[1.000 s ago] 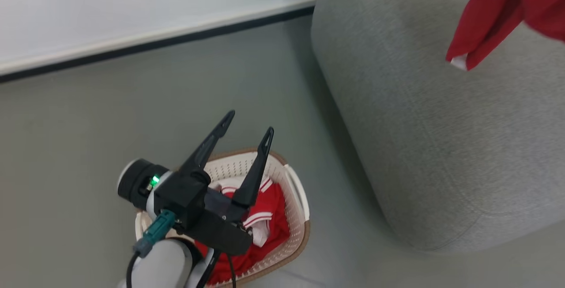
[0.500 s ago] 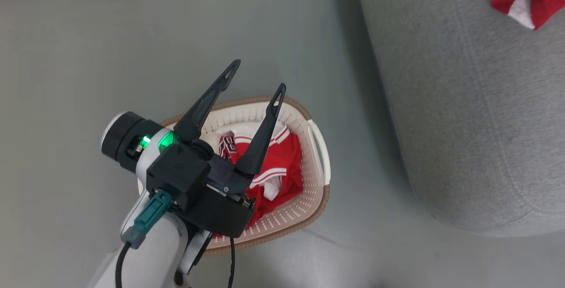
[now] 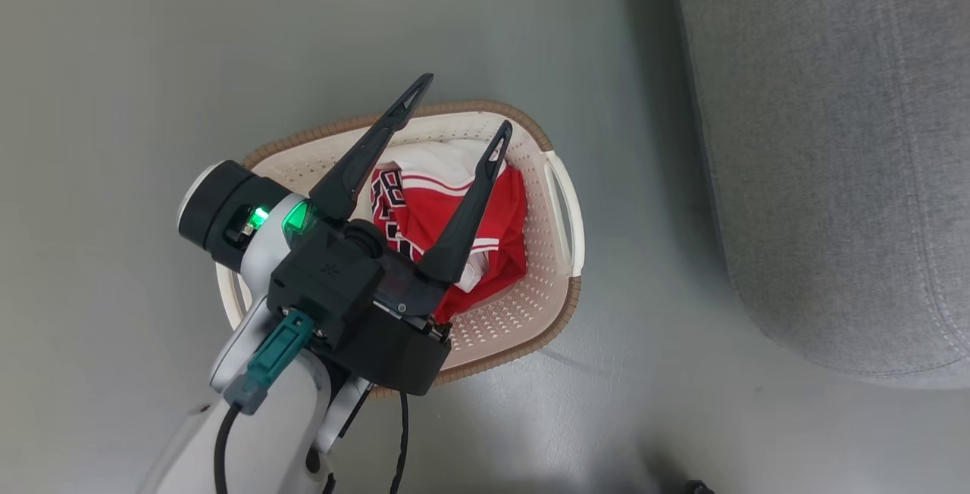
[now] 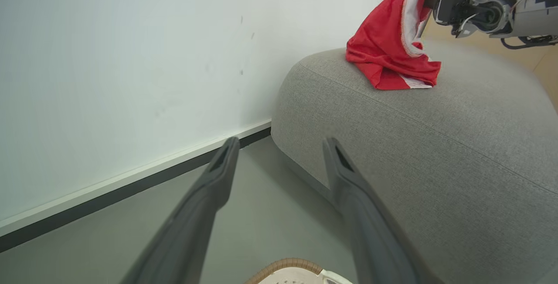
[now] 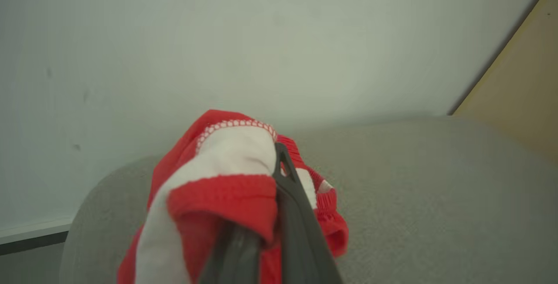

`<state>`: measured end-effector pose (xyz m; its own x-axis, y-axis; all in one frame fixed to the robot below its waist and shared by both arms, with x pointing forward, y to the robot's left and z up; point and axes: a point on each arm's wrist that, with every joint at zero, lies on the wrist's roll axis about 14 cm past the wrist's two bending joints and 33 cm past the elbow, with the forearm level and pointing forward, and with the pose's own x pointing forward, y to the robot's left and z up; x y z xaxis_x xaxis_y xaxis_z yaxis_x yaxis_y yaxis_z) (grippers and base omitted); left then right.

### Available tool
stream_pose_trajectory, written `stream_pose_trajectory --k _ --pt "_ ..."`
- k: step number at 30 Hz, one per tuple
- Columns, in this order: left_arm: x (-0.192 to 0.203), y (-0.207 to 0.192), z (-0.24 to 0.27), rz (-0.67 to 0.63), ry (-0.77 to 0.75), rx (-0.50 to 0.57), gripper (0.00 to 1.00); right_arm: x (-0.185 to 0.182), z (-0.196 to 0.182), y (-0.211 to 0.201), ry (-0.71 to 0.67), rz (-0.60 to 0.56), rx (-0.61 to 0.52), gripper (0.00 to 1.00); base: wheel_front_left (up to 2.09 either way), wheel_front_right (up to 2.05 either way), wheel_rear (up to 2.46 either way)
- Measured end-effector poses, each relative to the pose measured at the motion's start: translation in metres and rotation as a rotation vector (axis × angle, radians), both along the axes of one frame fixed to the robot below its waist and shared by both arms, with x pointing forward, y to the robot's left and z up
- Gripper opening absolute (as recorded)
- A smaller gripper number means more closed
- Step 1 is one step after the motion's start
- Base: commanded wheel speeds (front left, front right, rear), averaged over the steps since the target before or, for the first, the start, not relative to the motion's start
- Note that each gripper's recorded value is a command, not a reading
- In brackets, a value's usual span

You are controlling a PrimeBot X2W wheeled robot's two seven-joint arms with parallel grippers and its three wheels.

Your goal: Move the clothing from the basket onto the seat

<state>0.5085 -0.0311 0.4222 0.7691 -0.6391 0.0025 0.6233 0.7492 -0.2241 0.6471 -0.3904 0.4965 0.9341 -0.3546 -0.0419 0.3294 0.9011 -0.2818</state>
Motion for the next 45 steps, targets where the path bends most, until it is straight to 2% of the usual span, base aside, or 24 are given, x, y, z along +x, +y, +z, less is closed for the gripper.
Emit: stream_pose_trajectory --k 6,7,10,11,12,13,27,38,45 --pt "0.002 0.001 -0.011 0.002 0.019 0.012 1.0 -0.007 -0.053 0.013 0.113 0.0 0.044 0.0 0.0 0.0 0.0" --pt "0.004 0.001 -0.011 0.002 0.017 0.012 1.0 -0.008 -0.057 0.013 0.121 -0.001 0.045 0.07 0.0 0.0 0.0" --pt "0.004 0.001 -0.015 0.002 0.023 0.016 1.0 -0.009 -0.065 0.02 0.136 0.013 0.06 0.43 0.0 0.0 0.0" --pt "0.004 0.0 -0.016 0.002 0.026 0.018 1.0 -0.01 -0.069 0.023 0.144 0.019 0.067 0.5 0.0 0.0 0.0" --pt "0.004 0.0 -0.017 0.002 0.028 0.02 1.0 -0.011 -0.073 0.026 0.155 0.026 0.072 0.96 0.0 0.0 0.0" --pt "0.004 0.0 -0.018 0.002 0.029 0.022 1.0 -0.014 -0.076 0.028 0.163 0.032 0.075 1.0 0.0 0.0 0.0" --pt "0.003 -0.003 -0.005 0.008 0.008 0.013 1.0 -0.043 -0.072 0.047 0.204 0.115 0.076 1.0 0.0 0.0 0.0" --pt "-0.011 0.0 0.025 0.043 -0.016 -0.022 1.0 -0.061 -0.031 0.082 0.151 0.218 0.088 1.0 0.0 0.0 0.0" --pt "-0.014 0.026 0.044 0.138 -0.033 -0.027 1.0 -0.077 -0.01 0.119 0.1 0.3 0.135 1.0 0.0 0.0 0.0"
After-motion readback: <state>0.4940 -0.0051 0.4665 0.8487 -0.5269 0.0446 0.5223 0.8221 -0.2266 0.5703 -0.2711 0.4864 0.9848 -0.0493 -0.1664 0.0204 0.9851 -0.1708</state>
